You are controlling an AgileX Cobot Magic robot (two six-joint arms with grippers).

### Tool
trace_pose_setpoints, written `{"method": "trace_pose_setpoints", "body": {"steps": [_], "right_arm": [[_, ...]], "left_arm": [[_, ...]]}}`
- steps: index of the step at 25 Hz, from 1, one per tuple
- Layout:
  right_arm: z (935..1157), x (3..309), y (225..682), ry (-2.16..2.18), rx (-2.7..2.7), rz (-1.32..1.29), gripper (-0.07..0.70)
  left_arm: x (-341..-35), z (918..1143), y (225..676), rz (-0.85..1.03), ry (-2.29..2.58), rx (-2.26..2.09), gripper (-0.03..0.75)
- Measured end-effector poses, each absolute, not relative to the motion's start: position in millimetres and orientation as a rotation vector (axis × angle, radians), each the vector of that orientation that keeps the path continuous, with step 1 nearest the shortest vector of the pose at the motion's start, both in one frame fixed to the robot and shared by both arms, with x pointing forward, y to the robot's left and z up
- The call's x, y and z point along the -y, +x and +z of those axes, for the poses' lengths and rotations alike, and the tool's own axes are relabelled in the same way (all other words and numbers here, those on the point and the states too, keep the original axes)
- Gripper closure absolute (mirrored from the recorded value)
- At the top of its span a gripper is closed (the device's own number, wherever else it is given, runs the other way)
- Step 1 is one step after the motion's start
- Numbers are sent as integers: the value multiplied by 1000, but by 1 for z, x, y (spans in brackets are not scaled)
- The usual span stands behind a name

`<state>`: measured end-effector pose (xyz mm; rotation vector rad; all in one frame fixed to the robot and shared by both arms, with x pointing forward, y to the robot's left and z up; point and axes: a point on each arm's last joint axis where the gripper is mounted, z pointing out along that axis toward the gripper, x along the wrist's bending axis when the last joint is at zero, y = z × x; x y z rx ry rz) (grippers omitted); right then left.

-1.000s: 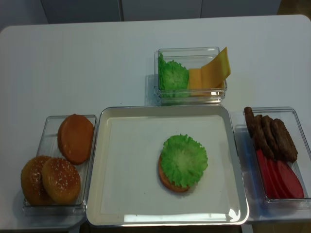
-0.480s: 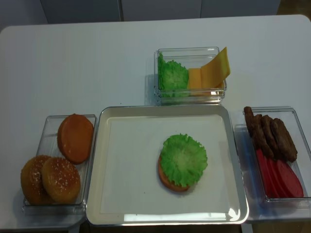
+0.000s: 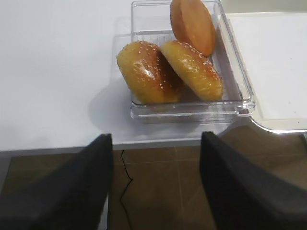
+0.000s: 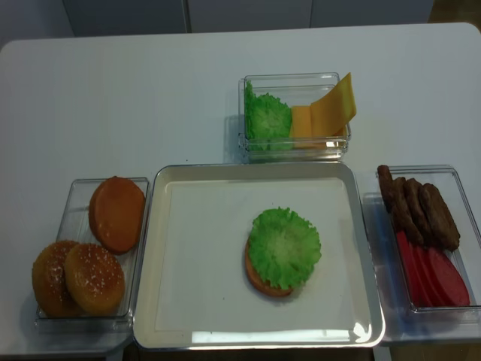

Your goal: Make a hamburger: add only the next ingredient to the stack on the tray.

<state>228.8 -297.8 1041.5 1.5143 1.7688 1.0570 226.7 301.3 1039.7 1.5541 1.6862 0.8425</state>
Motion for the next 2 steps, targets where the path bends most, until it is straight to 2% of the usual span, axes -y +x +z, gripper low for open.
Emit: {"method": "trace_pose_setpoints", "body": {"steps": [2], "right_arm": [[1041,298,229,1514,-1769,1057,188]], "left_arm": [[-301,1040,227,842,1554,-1686,288]]}}
